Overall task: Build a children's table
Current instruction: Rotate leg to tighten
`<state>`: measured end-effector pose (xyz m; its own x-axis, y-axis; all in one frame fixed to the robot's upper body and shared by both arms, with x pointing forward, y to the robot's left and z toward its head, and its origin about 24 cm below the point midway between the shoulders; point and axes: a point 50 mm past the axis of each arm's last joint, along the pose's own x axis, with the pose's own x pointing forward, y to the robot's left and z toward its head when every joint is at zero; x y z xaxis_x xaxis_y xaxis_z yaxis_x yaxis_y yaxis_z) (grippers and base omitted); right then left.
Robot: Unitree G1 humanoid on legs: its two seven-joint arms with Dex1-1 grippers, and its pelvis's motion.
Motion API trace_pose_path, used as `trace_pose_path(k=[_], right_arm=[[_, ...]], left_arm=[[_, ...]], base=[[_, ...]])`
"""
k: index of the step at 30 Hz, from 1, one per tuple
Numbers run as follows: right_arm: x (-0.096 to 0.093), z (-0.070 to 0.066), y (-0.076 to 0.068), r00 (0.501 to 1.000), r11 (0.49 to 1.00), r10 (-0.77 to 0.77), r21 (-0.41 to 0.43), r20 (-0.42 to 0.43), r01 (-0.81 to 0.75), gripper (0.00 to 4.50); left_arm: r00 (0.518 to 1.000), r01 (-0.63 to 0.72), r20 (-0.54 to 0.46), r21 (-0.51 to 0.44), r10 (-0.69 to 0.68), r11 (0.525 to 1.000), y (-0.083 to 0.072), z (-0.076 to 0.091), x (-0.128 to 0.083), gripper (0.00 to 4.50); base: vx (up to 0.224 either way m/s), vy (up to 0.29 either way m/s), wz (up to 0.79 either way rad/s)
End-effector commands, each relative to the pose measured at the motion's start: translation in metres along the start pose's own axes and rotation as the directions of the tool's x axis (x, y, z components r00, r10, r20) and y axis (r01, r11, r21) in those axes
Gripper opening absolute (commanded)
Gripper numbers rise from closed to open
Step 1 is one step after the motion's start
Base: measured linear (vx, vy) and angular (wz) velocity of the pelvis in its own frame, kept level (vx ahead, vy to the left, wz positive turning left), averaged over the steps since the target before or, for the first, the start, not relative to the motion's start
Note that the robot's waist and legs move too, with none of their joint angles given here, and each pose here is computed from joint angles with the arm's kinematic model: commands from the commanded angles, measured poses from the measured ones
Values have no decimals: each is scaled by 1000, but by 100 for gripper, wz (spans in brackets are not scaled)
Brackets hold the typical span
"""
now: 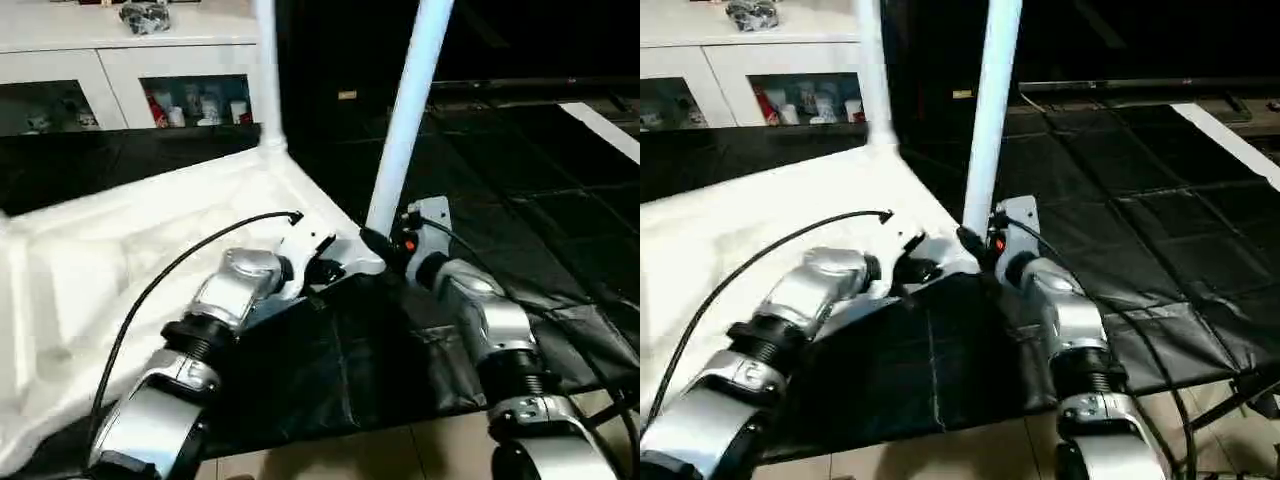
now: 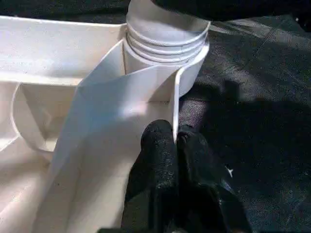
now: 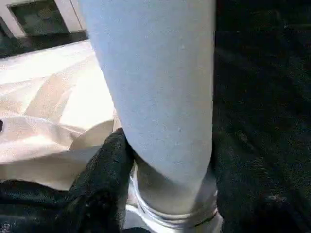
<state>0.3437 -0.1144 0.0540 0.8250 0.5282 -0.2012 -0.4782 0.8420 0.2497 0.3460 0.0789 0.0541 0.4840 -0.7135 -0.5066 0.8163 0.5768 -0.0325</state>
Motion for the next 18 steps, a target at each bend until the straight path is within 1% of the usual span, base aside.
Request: trace_pose_path(k=[1, 3, 5, 6, 7, 8, 9, 12, 14, 15, 17, 18], right_arm=[[8, -21, 29, 987, 989, 143, 52, -72, -139, 278], [5, -20, 26, 986, 988, 155, 31, -69, -153, 312], [1, -20, 24, 979, 982, 185, -30, -81, -188, 317], [-3, -21, 21, 975, 978, 200, -47, -94, -205, 330], [-7, -22, 18, 971, 973, 215, -62, -105, -222, 330], [-11, -22, 14, 967, 967, 232, -81, -109, -242, 352], [-17, -20, 9, 959, 956, 261, -105, -113, -273, 358], [-29, -14, 0, 938, 931, 325, -136, -123, -340, 387], [-41, -8, -8, 910, 902, 387, -143, -149, -407, 387], [-50, -4, -13, 883, 876, 434, -146, -180, -460, 387], [-54, -2, -15, 870, 862, 455, -149, -192, -484, 387], [-57, -1, -17, 856, 848, 475, -156, -202, -507, 387]], left_arm=[[995, 24, 95, 56, -29, 998, -5, 28, 1, 0], [995, 38, 89, 71, -44, 997, -3, 25, -2, 0], [996, 47, 74, 71, -52, 996, -1, 21, -5, 0], [996, 55, 65, 80, -60, 995, 0, 19, -7, 0], [996, 64, 57, 89, -70, 994, 1, 16, -9, 0], [995, 78, 52, 100, -84, 992, 1, 14, -11, 0], [993, 104, 43, 120, -110, 987, 2, 11, -14, 0], [987, 152, 30, 166, -159, 974, 3, 6, -21, 0], [977, 208, -5, 218, -212, 954, 4, 0, -26, 0], [963, 264, -20, 249, -268, 932, 2, -3, -31, 0], [956, 288, -25, 257, -291, 923, 1, -4, -33, 0], [949, 311, -33, 271, -314, 911, 0, -5, -35, 0]], base=[[0, 0, 0], [0, 0, 0], [0, 0, 0], [0, 0, 0], [0, 0, 0], [0, 0, 0], [0, 0, 0], [0, 0, 0], [0, 0, 0], [0, 0, 0], [0, 0, 0], [0, 0, 0]])
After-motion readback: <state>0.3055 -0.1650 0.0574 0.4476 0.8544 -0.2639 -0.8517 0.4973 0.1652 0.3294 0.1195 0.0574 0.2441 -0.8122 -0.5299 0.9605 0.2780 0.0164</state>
